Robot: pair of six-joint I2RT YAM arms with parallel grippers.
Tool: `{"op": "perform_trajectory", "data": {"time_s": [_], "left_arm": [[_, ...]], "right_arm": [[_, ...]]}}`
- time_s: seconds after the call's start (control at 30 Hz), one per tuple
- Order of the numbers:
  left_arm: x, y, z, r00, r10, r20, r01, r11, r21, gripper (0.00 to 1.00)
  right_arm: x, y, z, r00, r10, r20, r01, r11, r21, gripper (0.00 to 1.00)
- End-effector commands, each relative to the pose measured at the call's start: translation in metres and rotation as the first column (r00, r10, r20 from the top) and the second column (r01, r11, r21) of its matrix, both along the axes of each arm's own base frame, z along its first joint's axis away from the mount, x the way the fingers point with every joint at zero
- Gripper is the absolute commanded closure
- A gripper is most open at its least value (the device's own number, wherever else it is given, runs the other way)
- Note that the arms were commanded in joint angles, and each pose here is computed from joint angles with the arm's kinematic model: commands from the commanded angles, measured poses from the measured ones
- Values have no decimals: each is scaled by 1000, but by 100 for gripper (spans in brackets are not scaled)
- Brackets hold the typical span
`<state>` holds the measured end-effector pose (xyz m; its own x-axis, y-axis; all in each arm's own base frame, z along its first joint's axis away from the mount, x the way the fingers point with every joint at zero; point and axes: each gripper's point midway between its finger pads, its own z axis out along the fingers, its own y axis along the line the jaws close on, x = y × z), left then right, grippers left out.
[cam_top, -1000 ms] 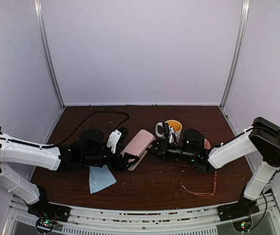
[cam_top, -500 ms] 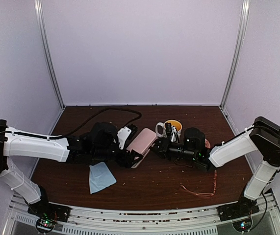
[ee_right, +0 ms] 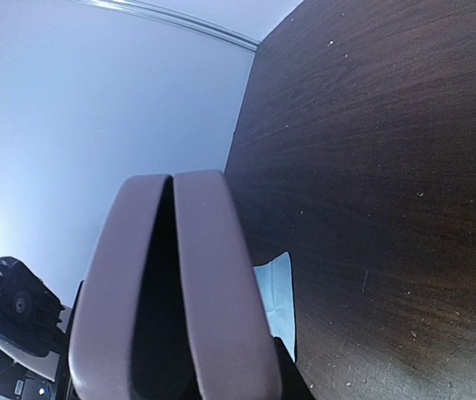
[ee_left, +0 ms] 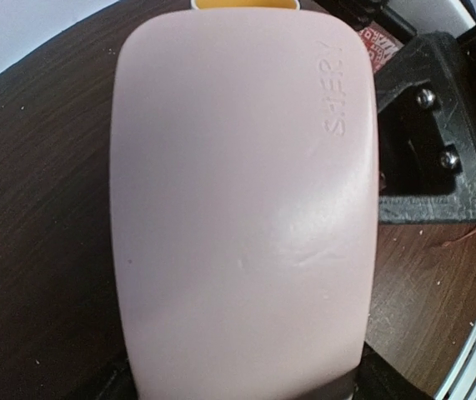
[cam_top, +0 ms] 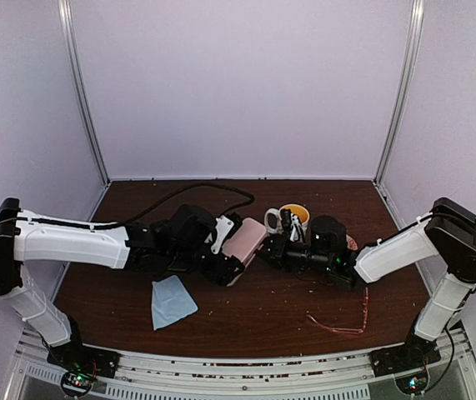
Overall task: Organize the sunglasses
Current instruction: Pass from the left arm to the right
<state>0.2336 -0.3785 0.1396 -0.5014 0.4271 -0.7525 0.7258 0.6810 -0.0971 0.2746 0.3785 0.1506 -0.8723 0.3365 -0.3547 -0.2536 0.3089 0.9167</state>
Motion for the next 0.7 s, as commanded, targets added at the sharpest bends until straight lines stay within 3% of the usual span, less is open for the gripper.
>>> {"op": "perform_trajectory", "data": {"time_s": [0.0,0.17,0.37,0.5,0.67], "left_arm": [[4,-3,9,999,15,41,-16,1000,23,21],[6,2,12,998,46,49,-47,999,11,9],[7,3,11,997,57,52,-57,998,10,11],[-3,-11,10,1000,-16,14,16,1000,-19,2],[-9,-21,7,998,-60,-7,60,998,-32,2]], "right_arm": [[4,3,6,998,-2,61,4,999,-35,100],[3,-1,-4,998,-2,62,6,997,-73,100],[-1,-2,-10,998,13,57,-8,996,-85,100],[-1,-3,-10,998,6,55,-1,996,-90,100],[0,-2,-10,999,6,52,-2,996,-87,100]]}}
